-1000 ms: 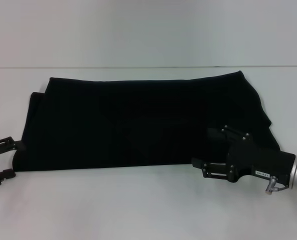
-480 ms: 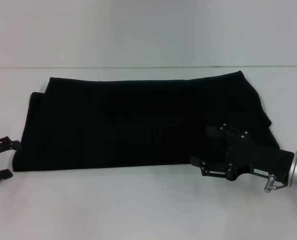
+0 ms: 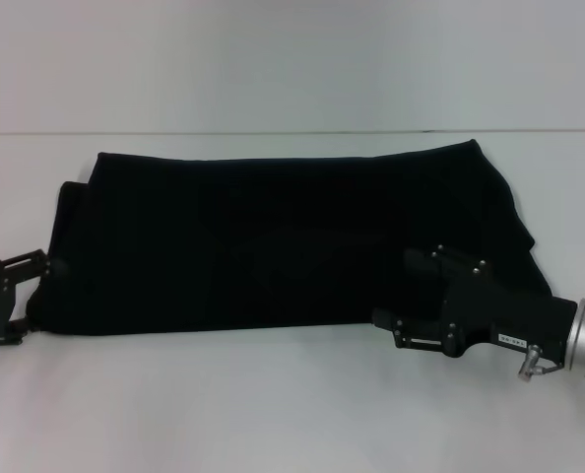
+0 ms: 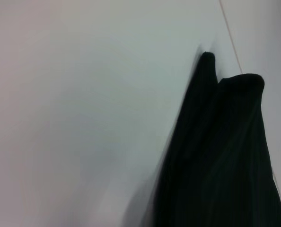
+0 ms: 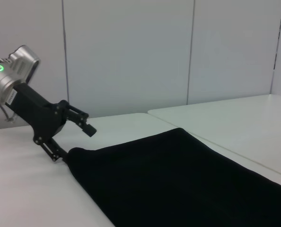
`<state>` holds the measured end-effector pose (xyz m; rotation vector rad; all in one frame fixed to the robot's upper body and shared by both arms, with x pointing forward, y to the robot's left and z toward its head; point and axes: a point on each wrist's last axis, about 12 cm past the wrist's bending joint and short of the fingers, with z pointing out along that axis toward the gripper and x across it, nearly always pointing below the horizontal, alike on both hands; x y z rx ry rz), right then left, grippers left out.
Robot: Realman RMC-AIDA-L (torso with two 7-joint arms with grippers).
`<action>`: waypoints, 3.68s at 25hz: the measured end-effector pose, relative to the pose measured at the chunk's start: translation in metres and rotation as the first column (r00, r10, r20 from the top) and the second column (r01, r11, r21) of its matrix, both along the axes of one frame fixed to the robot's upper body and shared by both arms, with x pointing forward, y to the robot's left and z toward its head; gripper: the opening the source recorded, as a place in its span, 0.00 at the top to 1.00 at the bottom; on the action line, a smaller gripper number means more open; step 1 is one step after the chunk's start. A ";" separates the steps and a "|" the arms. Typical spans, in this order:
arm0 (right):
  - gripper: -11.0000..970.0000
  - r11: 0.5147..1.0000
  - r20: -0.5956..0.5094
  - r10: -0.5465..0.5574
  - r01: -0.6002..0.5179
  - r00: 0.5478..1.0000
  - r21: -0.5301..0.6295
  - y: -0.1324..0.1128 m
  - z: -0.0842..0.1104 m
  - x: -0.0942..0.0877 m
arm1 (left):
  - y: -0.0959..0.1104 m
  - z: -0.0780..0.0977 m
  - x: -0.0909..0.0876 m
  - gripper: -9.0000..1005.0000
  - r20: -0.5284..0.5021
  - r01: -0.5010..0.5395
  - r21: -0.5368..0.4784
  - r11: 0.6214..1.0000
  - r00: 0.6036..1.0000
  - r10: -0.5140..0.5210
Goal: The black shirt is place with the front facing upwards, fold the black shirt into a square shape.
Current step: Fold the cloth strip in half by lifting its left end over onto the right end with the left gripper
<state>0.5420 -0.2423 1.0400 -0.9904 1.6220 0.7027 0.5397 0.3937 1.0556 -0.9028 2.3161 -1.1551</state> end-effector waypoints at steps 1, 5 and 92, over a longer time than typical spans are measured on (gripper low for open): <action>0.02 1.000 -0.002 0.000 0.000 1.000 0.001 0.000 0.000 0.000 | -0.001 0.000 0.002 0.09 0.003 -0.002 0.004 1.000 1.000 0.002; 0.02 1.000 -0.006 0.002 -0.002 1.000 0.004 0.001 -0.001 -0.001 | -0.007 0.002 0.009 0.12 0.016 0.008 0.014 1.000 1.000 -0.008; 0.02 0.981 -0.144 -0.173 0.183 0.974 0.060 -0.037 -0.029 -0.046 | -0.271 0.025 0.046 0.94 0.313 0.648 -0.071 0.758 0.736 -0.600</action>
